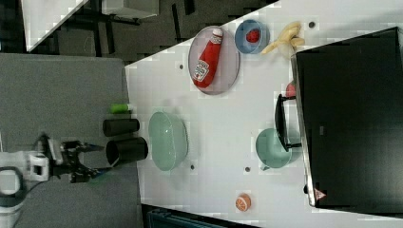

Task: Drag strainer left to right.

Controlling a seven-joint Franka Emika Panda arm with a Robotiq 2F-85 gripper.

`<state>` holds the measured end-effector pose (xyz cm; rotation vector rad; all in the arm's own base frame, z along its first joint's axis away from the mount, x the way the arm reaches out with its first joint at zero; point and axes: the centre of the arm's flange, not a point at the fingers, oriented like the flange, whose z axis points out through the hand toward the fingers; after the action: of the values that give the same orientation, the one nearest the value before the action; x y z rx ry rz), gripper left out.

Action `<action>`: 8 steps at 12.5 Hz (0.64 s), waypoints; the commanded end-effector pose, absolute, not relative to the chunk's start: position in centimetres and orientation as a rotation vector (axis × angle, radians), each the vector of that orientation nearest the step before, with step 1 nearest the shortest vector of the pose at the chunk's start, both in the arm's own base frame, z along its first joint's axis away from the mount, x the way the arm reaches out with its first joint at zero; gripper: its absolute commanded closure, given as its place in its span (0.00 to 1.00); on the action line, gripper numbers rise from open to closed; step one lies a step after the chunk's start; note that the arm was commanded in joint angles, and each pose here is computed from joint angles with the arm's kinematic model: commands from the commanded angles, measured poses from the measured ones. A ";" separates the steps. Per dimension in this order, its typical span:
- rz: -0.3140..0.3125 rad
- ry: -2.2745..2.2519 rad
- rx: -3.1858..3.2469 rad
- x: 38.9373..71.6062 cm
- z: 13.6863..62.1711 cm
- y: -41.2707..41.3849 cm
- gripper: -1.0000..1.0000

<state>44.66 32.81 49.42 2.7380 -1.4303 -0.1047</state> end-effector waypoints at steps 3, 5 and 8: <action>-0.057 -2.094 2.381 46.1 41.2 33.4 0.00; -0.112 -2.126 2.387 46.1 36.3 33.8 0.00; -0.210 -2.170 2.365 46.3 30.4 34.2 0.00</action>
<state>46.11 35.15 31.74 2.4858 -2.0430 -0.1936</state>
